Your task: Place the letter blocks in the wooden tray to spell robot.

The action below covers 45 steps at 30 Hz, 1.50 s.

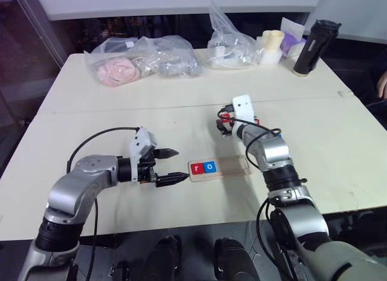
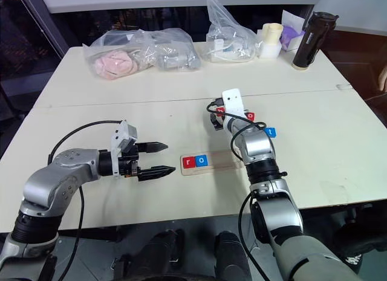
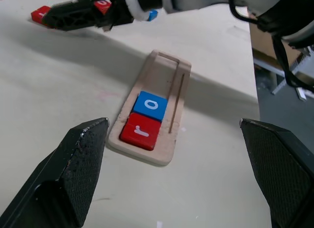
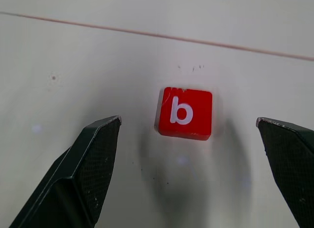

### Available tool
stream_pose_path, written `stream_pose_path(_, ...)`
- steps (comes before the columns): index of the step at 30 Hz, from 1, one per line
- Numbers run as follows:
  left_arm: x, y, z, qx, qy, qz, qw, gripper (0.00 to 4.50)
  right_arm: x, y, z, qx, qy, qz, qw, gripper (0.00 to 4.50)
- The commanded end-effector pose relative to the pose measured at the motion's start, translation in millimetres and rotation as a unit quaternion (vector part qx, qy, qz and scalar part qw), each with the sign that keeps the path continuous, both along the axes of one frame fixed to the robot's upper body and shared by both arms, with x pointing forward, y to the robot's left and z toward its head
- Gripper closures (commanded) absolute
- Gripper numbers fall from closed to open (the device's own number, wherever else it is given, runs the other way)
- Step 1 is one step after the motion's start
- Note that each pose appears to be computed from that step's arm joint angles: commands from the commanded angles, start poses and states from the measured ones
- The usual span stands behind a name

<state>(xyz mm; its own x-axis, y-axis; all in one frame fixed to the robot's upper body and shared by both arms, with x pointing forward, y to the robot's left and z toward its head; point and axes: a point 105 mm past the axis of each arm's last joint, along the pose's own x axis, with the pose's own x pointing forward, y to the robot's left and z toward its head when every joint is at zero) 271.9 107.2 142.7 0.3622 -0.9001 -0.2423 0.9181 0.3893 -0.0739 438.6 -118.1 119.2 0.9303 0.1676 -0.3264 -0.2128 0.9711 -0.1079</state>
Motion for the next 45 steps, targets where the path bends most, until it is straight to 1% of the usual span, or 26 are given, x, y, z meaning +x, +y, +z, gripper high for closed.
stream_pose_path(1,-5,-1,4,0.005,-0.020,0.011,1.000,0.03,10,10,13,0.014,-0.020,-0.001,1.000,0.00)
stream_pose_path(7,-7,-3,2,0.001,-0.022,0.024,0.999,0.03,21,9,8,0.022,-0.006,-0.026,0.999,0.00)
stream_pose_path(10,-7,-4,0,0.004,-0.024,0.031,0.999,0.00,24,9,6,0.028,0.005,-0.033,0.999,0.90)
stream_pose_path(14,-7,-1,0,0.005,-0.025,0.035,0.999,0.00,25,8,3,0.022,0.012,-0.037,0.999,3.06)
stream_pose_path(15,-7,0,0,0.005,-0.025,0.036,0.999,0.00,24,7,2,0.023,0.014,-0.039,0.999,3.34)
stream_pose_path(19,-5,-3,1,0.004,-0.025,0.031,0.999,0.00,19,-4,10,0.019,0.008,-0.052,0.998,3.32)
stream_pose_path(21,-5,-3,1,0.003,-0.025,0.030,0.999,0.00,7,-13,22,0.018,-0.002,-0.052,0.998,3.32)
stream_pose_path(23,-4,-4,1,0.003,-0.025,0.027,0.999,0.00,-13,-24,36,0.007,-0.013,-0.051,0.999,3.32)
stream_pose_path(24,-4,-4,1,0.003,-0.025,0.026,0.999,0.00,-21,-25,39,0.003,-0.014,-0.048,0.999,3.32)
stream_pose_path(27,-4,-5,1,0.003,-0.024,0.016,1.000,0.00,-58,-44,49,-0.004,-0.006,-0.054,0.999,3.32)
stream_pose_path(28,-4,-5,1,0.004,-0.025,0.013,1.000,0.00,-67,-47,51,-0.007,-0.002,-0.055,0.998,3.32)
stream_pose_path(29,-5,-3,1,0.005,-0.025,0.011,1.000,0.00,-77,-48,51,-0.007,0.006,-0.056,0.998,3.32)
stream_pose_path(31,-5,-7,-1,0.005,-0.019,-0.008,1.000,0.00,-112,-71,43,-0.012,0.043,-0.076,0.996,3.32)
stream_pose_path(32,-5,-9,-1,0.005,-0.016,-0.015,1.000,0.00,-126,-77,40,-0.018,0.052,-0.080,0.995,3.32)
stream_pose_path(33,-5,-10,-2,0.006,-0.015,-0.021,1.000,0.00,-135,-81,37,-0.021,0.056,-0.085,0.995,3.32)
stream_pose_path(39,0,-7,-1,0.011,-0.018,-0.029,0.999,0.00,-153,-81,17,-0.013,0.074,-0.103,0.992,3.32)
stream_pose_path(45,5,-4,4,0.013,-0.025,-0.030,0.999,0.00,-152,-76,6,0.001,0.090,-0.115,0.989,3.32)
